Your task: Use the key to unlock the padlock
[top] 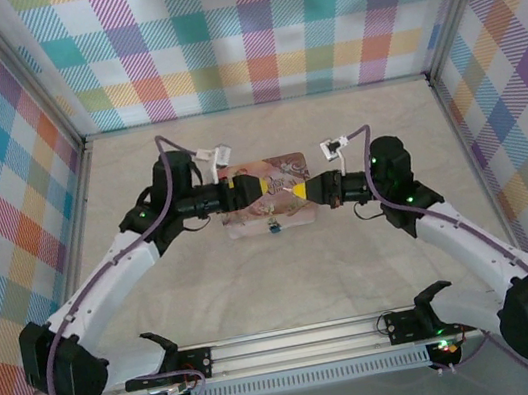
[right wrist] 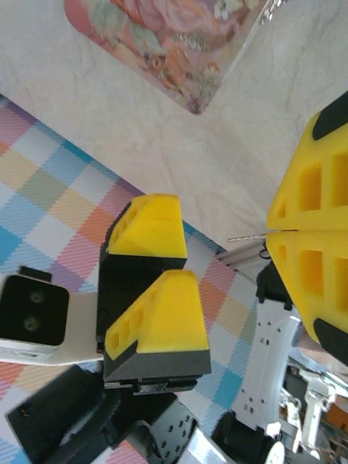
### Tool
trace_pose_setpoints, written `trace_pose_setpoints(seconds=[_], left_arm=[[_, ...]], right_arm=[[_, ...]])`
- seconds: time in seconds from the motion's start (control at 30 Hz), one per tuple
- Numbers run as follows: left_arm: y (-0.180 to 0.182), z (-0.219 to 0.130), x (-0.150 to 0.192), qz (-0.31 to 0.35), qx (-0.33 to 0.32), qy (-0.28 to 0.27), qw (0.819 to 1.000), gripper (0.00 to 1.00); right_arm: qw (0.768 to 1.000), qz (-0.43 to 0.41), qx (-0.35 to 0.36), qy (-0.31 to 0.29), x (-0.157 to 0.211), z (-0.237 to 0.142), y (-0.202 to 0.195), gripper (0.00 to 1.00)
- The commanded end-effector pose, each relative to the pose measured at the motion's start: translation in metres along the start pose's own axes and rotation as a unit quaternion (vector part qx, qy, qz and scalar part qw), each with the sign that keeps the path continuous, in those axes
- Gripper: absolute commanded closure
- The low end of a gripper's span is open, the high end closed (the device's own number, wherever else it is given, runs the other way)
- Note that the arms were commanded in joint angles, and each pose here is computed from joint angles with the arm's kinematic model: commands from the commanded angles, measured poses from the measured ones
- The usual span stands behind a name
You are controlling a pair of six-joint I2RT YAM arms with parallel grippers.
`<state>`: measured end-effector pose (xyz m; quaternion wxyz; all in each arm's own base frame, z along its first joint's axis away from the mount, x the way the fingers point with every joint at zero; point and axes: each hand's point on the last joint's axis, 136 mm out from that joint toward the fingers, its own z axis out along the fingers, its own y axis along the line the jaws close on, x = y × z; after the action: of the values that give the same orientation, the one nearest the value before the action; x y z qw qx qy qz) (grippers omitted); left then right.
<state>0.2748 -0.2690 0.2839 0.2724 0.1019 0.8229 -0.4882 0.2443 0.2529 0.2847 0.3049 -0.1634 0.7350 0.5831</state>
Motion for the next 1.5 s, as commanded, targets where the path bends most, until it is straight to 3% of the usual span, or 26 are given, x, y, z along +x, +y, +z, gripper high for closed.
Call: trace_pose_setpoints(seconds=[0.0,0.1,0.17,0.2,0.3,0.47,0.73,1.1,1.27,1.47], left_arm=[[0.023,-0.015,-0.006,-0.008,-0.065,-0.048,0.997,0.29],[0.056,-0.02,0.01,-0.036,-0.129,-0.05,0.99,0.12],[0.079,-0.022,0.019,-0.052,-0.17,-0.052,0.983,0.08],[0.094,-0.024,0.022,-0.062,-0.199,-0.058,0.976,0.01],[0.129,-0.03,0.026,-0.079,-0.267,-0.071,0.958,0.0],[0.164,-0.021,0.012,-0.083,-0.31,-0.088,0.943,0.0],[0.193,0.024,-0.017,-0.076,-0.304,-0.071,0.947,0.0],[0.201,0.081,-0.048,-0.087,-0.25,-0.055,0.963,0.06],[0.193,0.066,-0.05,-0.084,-0.257,-0.073,0.96,0.0],[0.168,0.032,-0.029,-0.071,-0.239,-0.083,0.965,0.0]], right_arm=[[0.998,-0.011,0.054,-0.024,-0.006,-0.011,-0.015,1.0],[0.993,-0.007,0.108,-0.044,-0.011,-0.021,-0.034,1.0],[0.987,-0.007,0.152,-0.05,-0.011,-0.027,-0.048,1.0],[0.983,-0.007,0.177,-0.049,-0.01,-0.031,-0.056,1.0],[0.97,-0.012,0.238,-0.054,-0.009,-0.042,-0.074,1.0],[0.944,-0.004,0.326,-0.057,0.0,-0.059,-0.107,1.0],[0.932,0.006,0.359,-0.051,0.013,-0.065,-0.127,1.0],[0.928,0.014,0.37,-0.043,0.022,-0.064,-0.142,1.0],[0.927,0.013,0.373,-0.042,0.019,-0.061,-0.145,1.0],[0.925,-0.005,0.378,-0.037,-0.005,-0.052,-0.147,1.0]])
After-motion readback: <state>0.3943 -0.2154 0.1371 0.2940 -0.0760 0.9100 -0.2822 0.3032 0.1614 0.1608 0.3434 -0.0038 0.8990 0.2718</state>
